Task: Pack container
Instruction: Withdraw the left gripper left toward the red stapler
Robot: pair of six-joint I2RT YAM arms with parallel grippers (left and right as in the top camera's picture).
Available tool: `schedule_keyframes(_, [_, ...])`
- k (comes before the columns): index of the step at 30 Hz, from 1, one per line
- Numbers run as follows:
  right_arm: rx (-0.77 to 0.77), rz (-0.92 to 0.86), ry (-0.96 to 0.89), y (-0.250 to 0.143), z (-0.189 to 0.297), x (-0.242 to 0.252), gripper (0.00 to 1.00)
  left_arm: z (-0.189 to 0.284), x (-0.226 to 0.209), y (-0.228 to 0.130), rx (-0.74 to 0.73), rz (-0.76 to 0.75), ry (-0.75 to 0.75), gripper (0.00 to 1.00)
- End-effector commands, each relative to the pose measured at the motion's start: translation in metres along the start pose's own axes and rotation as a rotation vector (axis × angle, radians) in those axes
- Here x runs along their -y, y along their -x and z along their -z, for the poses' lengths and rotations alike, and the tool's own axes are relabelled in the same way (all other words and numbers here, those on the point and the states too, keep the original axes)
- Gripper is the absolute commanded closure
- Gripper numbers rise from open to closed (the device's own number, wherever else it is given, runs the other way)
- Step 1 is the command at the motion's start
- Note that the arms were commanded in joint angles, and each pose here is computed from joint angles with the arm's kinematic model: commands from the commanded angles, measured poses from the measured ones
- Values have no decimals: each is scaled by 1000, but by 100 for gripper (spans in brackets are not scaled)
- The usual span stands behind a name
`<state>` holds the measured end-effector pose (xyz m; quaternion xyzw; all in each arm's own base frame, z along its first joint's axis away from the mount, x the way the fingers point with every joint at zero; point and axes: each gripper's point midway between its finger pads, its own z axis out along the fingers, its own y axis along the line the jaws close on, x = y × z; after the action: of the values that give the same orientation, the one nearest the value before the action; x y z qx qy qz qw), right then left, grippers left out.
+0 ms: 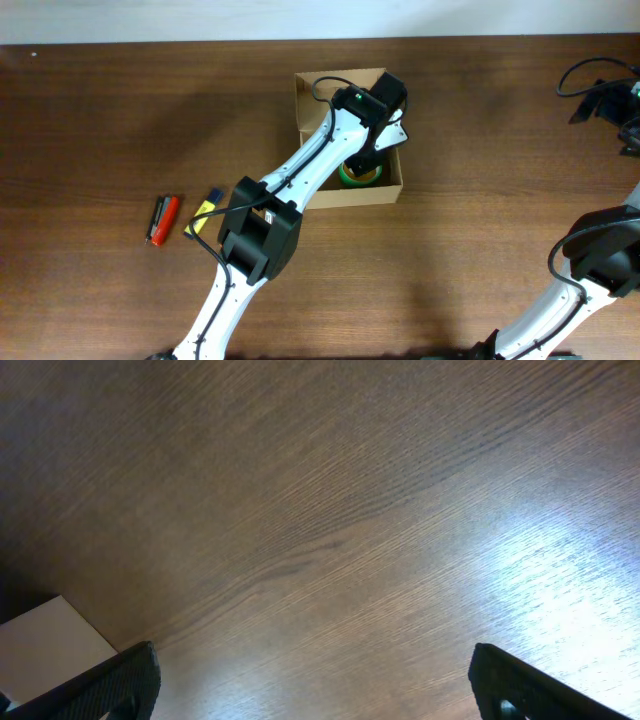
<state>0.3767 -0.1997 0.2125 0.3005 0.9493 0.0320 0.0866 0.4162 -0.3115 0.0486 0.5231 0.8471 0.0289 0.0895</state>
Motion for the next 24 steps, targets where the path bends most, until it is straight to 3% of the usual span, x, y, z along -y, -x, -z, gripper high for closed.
schedule_keyframes(1, [27, 15, 16, -2, 12, -5, 1, 32, -8, 9, 57, 8, 38, 98])
schedule_keyframes(7, [28, 14, 16, -2, 12, -5, 1, 71, -23, 1, 64, 39, 132, 98])
schedule_keyframes(14, [28, 15, 16, -2, 12, -5, 0, 148, -52, -13, 151, 130, 269, 98])
schedule_keyframes(19, [28, 14, 16, -2, 12, -5, 1, 218, -80, -48, 245, 267, 328, 98])
schedule_keyframes(24, [28, 15, 16, -2, 12, -5, 1, 284, -114, -111, 336, 432, 423, 94])
